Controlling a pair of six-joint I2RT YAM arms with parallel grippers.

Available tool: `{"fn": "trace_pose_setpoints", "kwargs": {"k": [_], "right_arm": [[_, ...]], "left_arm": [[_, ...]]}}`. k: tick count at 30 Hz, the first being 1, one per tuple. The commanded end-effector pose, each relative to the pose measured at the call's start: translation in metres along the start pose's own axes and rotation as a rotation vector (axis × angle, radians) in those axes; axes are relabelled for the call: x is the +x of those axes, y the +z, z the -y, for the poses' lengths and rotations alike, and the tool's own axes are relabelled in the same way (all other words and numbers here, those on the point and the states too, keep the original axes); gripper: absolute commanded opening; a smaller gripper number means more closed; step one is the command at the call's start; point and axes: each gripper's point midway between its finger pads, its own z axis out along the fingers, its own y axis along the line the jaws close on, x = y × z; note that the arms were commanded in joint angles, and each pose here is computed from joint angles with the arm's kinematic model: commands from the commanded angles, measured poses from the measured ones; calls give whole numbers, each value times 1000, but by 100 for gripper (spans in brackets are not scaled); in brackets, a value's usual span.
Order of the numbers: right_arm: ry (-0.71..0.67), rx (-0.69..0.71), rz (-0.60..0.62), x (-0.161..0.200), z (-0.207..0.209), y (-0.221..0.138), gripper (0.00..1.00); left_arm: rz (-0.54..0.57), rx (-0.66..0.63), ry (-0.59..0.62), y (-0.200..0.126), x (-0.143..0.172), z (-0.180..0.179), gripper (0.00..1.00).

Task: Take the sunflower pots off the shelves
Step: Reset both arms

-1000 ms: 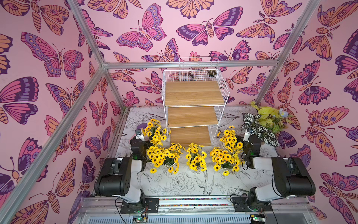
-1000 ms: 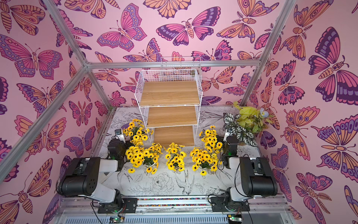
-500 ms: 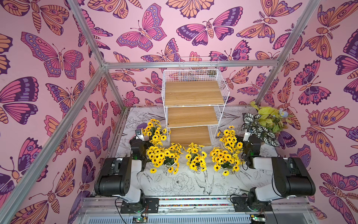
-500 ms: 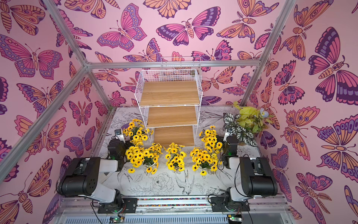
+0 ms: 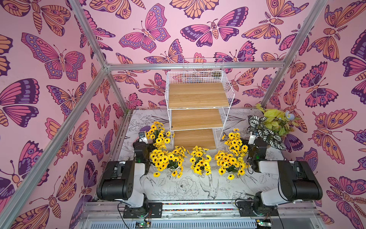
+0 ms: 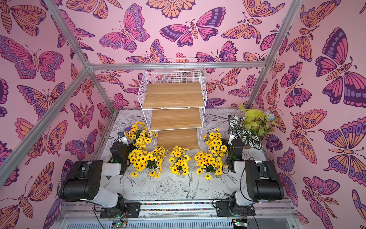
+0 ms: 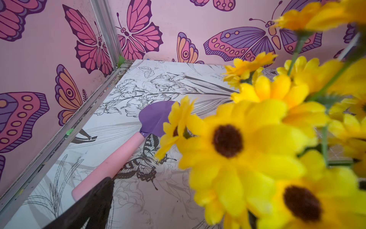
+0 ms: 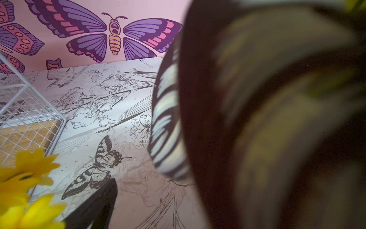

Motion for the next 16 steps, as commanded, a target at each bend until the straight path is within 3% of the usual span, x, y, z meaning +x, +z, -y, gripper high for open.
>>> {"fn": "trace_pose_setpoints", "kwargs": {"k": [1, 16], "right_arm": [[4, 5, -7, 0, 0, 3, 99], [4, 4, -6, 0, -1, 3, 99]], "left_arm": [[-33, 18, 18, 1, 8, 4, 99], [-38, 22, 34, 1, 9, 7, 99]]}}
